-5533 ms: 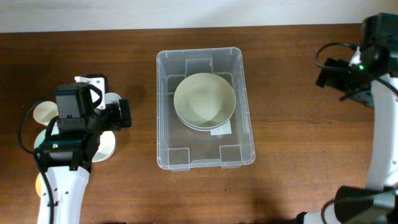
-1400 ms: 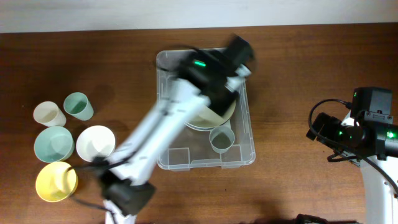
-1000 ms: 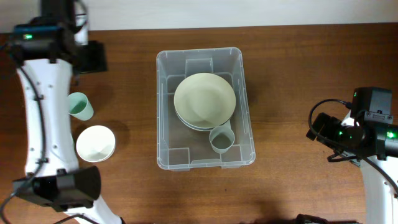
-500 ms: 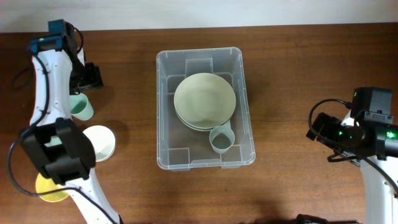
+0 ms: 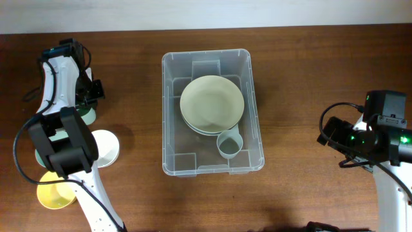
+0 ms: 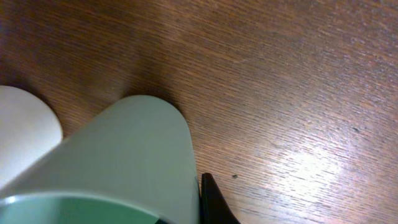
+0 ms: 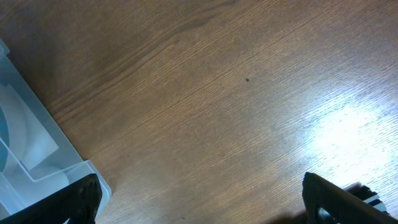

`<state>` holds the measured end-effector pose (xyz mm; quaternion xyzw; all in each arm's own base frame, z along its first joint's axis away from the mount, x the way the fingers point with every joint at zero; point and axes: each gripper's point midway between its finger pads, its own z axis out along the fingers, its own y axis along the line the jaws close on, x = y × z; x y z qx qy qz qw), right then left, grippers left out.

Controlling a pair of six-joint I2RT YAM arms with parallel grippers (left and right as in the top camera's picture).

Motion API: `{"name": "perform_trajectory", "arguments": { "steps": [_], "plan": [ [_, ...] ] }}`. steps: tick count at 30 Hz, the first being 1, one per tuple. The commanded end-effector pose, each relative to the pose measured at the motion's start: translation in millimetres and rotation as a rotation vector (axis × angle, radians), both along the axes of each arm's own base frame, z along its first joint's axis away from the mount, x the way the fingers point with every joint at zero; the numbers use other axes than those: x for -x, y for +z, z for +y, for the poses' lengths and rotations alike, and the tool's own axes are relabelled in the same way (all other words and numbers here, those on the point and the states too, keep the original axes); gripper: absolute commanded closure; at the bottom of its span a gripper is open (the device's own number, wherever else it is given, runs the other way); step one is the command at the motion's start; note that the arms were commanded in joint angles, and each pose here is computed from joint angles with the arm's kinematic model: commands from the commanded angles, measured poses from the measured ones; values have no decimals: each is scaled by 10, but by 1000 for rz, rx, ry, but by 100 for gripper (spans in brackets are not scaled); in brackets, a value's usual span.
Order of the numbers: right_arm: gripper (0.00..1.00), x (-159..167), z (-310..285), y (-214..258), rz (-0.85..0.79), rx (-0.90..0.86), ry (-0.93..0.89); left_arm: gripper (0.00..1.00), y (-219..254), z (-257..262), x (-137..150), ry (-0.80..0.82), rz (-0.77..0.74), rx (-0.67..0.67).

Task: Pack container
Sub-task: 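Reach the left gripper to the mint-green cup at the back left and grasp it, then lower the mint-green cup into the first cup in the bin and release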

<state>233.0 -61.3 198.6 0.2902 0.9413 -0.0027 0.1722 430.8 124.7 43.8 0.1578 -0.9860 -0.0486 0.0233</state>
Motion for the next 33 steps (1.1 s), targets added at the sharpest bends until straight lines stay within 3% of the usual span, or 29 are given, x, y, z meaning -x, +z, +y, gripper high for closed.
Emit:
{"name": "perform_trajectory", "arguments": {
  "steps": [1,5,10,13,20,22,26,33],
  "plan": [
    [1,26,-24,19,-6,16,-2,100,-6,17,1,13,-2,7],
    [1,25,-24,19,-6,16,-2,99,156,-15,-36,4,-26,2],
    [1,26,-24,19,-6,16,-2,100,1109,-420,-179,-82,-202,-10],
    [1,26,-24,19,-6,16,-1,99,1702,-944,-95,-169,-321,72],
    [1,43,-20,13,2,15,2,99,2371,-2220,422,-337,-419,171],
    [1,49,-19,10,5,15,2,99,2375,-2722,598,-414,-405,208],
    [1,59,-16,7,10,17,13,99,2356,-3403,962,-382,-367,275],
    [1,73,-12,2,17,18,21,99,2326,-4093,1457,-569,-354,306]
  ]
}}
